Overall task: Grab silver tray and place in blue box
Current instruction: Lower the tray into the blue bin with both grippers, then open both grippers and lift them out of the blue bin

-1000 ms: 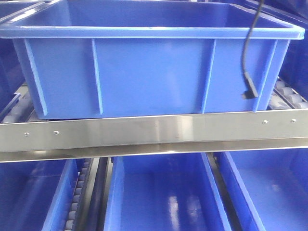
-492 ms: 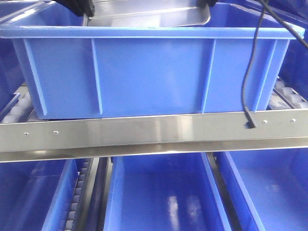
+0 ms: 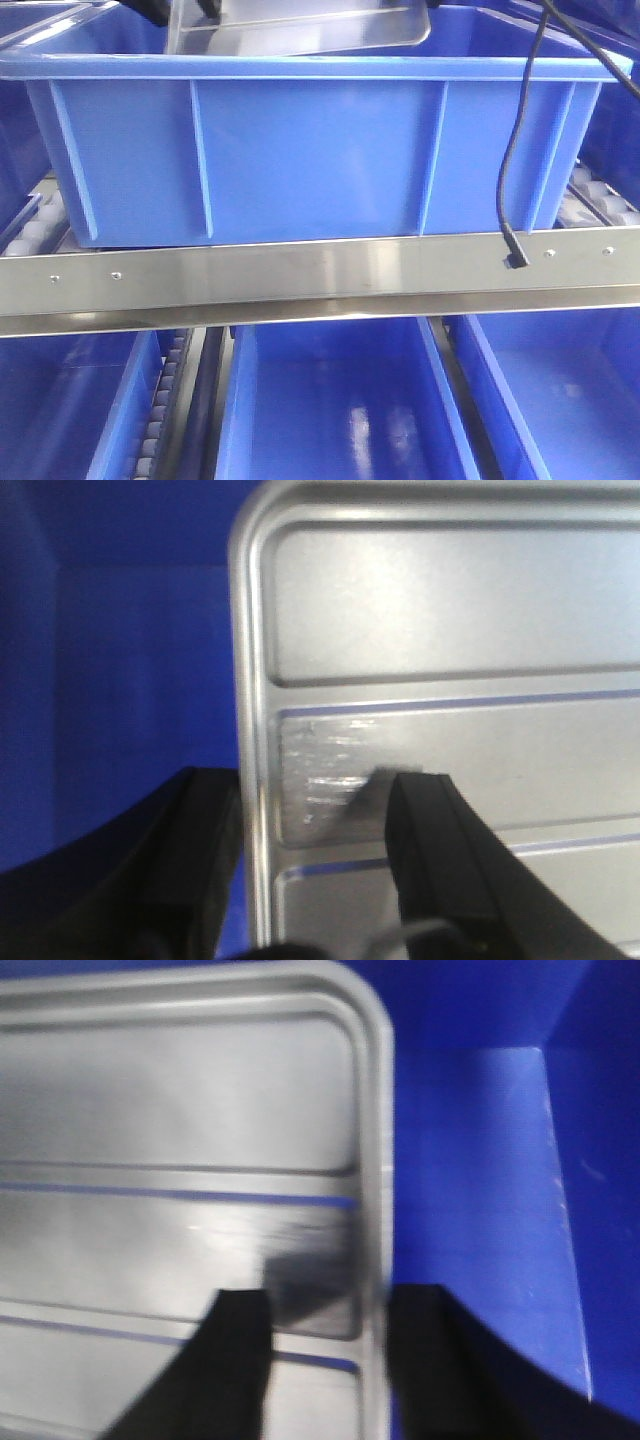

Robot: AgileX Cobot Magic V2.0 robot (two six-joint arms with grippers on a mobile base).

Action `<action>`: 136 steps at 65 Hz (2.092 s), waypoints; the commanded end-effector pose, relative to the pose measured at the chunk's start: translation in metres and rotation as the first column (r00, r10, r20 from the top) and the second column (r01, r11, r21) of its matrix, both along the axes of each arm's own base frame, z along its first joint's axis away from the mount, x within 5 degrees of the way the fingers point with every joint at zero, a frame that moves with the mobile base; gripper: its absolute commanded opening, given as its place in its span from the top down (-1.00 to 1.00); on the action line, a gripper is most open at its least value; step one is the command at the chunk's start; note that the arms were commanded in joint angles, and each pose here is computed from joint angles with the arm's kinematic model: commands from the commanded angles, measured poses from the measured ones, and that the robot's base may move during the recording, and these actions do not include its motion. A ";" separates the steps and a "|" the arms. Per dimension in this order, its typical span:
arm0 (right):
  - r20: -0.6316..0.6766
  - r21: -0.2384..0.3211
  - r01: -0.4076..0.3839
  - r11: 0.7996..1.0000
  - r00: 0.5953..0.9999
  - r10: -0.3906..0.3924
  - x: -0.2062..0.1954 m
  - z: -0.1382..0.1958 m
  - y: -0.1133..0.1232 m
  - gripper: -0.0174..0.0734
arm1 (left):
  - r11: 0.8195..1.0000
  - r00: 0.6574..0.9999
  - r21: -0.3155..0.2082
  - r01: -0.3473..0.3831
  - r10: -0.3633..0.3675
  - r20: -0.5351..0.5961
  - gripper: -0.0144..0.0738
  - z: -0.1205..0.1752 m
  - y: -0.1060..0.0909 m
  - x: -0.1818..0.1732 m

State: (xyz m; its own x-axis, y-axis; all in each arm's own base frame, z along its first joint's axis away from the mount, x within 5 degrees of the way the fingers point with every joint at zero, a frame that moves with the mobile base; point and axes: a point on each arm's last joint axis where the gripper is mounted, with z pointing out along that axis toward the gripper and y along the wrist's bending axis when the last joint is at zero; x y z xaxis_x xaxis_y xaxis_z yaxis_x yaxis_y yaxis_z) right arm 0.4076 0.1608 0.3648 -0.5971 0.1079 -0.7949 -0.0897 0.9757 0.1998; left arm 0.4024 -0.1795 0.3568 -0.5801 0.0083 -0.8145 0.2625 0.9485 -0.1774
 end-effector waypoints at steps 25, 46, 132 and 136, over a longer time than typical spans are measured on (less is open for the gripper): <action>0.251 0.019 0.007 1.000 0.968 -0.011 -0.003 0.053 -0.022 -0.34 | 0.993 0.981 -0.115 0.000 0.022 0.191 0.13 0.052 0.010 -0.007; 0.281 0.039 -0.013 0.999 0.960 0.001 -0.007 0.060 -0.018 0.45 | 0.989 0.967 -0.147 0.004 0.034 0.251 0.69 0.064 0.014 -0.009; 0.761 -0.042 -0.291 0.956 0.610 0.219 -0.326 -0.062 -0.117 0.50 | 0.985 0.725 -0.132 0.111 0.011 0.689 0.69 -0.091 0.148 -0.332; 0.758 -0.042 -0.290 0.956 0.614 0.219 -0.326 -0.064 -0.117 0.50 | 0.985 0.731 -0.130 0.110 0.009 0.682 0.69 -0.095 0.148 -0.332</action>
